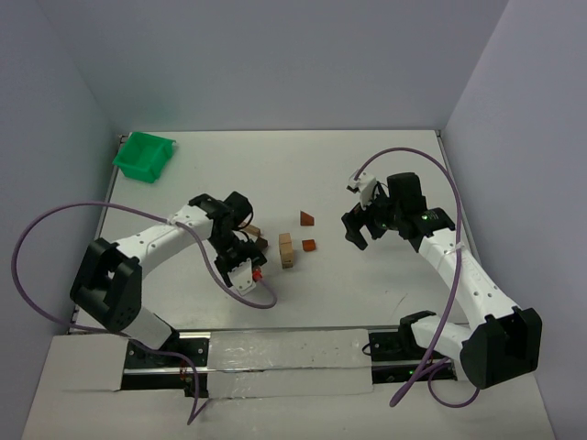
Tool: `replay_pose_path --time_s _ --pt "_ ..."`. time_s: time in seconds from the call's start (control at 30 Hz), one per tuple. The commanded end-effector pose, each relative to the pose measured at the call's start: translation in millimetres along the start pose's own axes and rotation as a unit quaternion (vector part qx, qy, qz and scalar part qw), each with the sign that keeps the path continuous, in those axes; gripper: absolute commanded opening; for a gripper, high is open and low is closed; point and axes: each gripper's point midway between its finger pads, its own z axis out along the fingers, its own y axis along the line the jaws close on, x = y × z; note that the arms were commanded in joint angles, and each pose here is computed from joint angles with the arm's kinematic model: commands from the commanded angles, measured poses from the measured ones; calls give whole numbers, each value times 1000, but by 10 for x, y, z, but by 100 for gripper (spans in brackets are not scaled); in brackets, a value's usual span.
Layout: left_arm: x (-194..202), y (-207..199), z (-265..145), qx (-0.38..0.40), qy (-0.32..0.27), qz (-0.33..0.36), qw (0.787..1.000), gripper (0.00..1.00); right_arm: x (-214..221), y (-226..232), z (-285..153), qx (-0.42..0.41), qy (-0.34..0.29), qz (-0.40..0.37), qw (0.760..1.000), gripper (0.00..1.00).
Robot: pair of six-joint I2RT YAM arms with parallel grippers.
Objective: Build the wood block tower
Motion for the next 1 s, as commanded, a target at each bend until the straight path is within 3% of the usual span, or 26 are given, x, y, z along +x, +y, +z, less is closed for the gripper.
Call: replay_pose_path --time_s 0.0,0.3,0.5,0.77,0.97 --pt "-348 196 -321 -46 -33 53 997 19 -51 19 -54 3 -20 5 1000 100" --pt "-470 580 -807 -112 -32 -87 989 12 -4 20 -38 8 -18 17 1000 100" --pt "-486 816 -904 -126 -38 -144 981 0 29 -22 -14 21 -15 30 999 100" --pt "-470 1075 -889 -122 -24 -214 969 0 95 -111 23 41 -3 41 998 100" --pt "-418 1308 -817 -153 -6 -286 946 0 175 -186 42 61 5 51 997 100"
